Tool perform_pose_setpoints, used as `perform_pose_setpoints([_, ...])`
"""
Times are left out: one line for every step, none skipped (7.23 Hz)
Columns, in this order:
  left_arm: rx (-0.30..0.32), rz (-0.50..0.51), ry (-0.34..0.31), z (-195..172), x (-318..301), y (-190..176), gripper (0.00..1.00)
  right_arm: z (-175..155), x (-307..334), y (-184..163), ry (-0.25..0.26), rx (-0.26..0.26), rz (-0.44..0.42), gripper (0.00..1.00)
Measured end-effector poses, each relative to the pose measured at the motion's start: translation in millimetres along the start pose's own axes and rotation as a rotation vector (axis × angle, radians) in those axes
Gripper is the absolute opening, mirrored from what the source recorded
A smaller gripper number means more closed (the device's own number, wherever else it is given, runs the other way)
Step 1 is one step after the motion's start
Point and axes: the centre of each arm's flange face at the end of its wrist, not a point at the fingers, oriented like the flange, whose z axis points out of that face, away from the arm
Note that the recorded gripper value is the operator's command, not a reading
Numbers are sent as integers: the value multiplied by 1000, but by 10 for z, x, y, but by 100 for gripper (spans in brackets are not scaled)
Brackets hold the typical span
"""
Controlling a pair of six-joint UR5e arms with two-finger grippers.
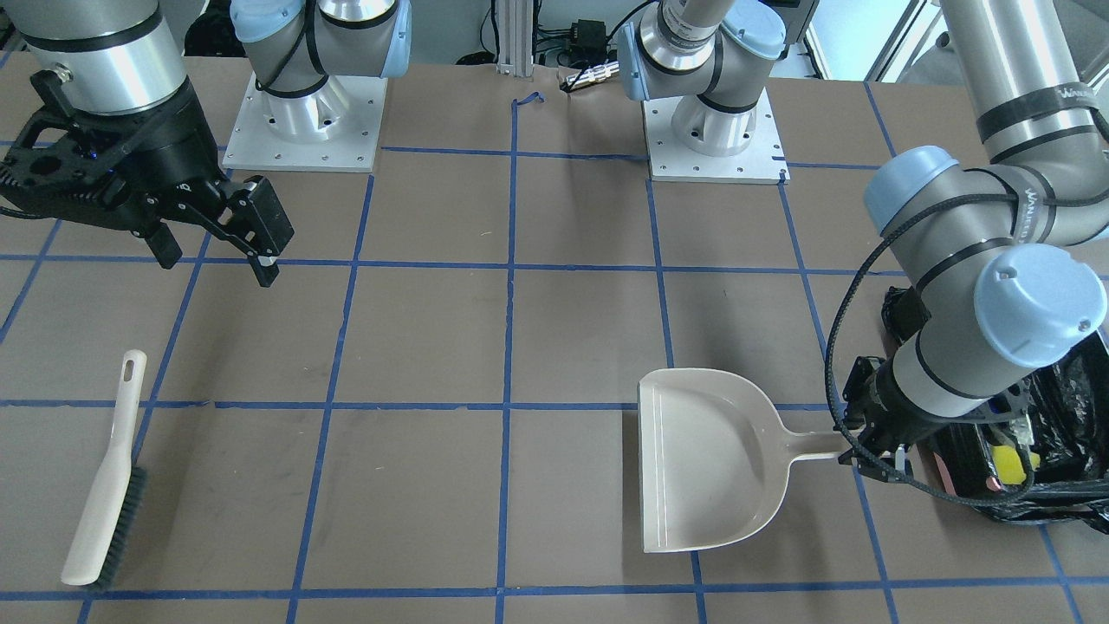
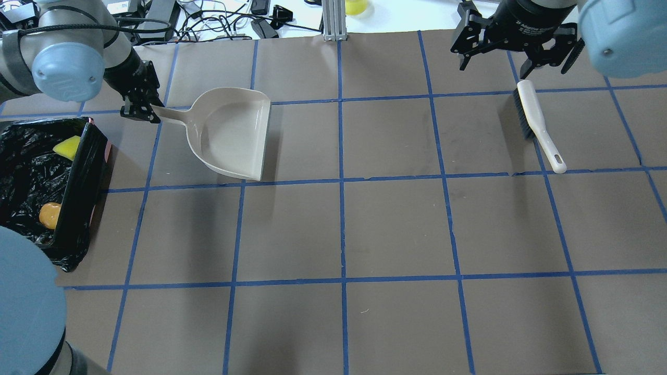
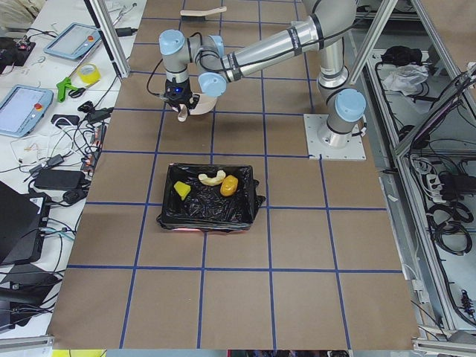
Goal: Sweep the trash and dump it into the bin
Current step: 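Bring the dustpan back and lower it onto the table with the left gripper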
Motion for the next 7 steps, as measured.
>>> perform_pose_setpoints([1, 2, 7, 100, 62, 12, 0, 0, 0, 0, 0, 0, -1, 100])
perform_pose_setpoints([-9, 2, 11, 182, 126, 14, 0, 0, 0, 0, 0, 0, -5, 100])
perform_pose_setpoints([-28, 1, 18, 229, 201, 16, 0, 3, 1, 3, 1, -3, -11, 100])
perform_pose_setpoints([-40, 3, 22, 273, 270, 11, 0, 1, 3, 3, 2, -4, -18, 100])
perform_pose_setpoints([-44, 7, 18, 327, 311, 2, 0, 0, 8, 3, 4, -6, -26, 100])
perform_pose_setpoints([-44, 12, 13, 371, 330, -7, 0, 2, 10, 1, 4, -6, -31, 100])
perform_pose_setpoints([-45, 20, 8, 397, 333, -27, 0, 3, 11, 0, 4, -6, -34, 100])
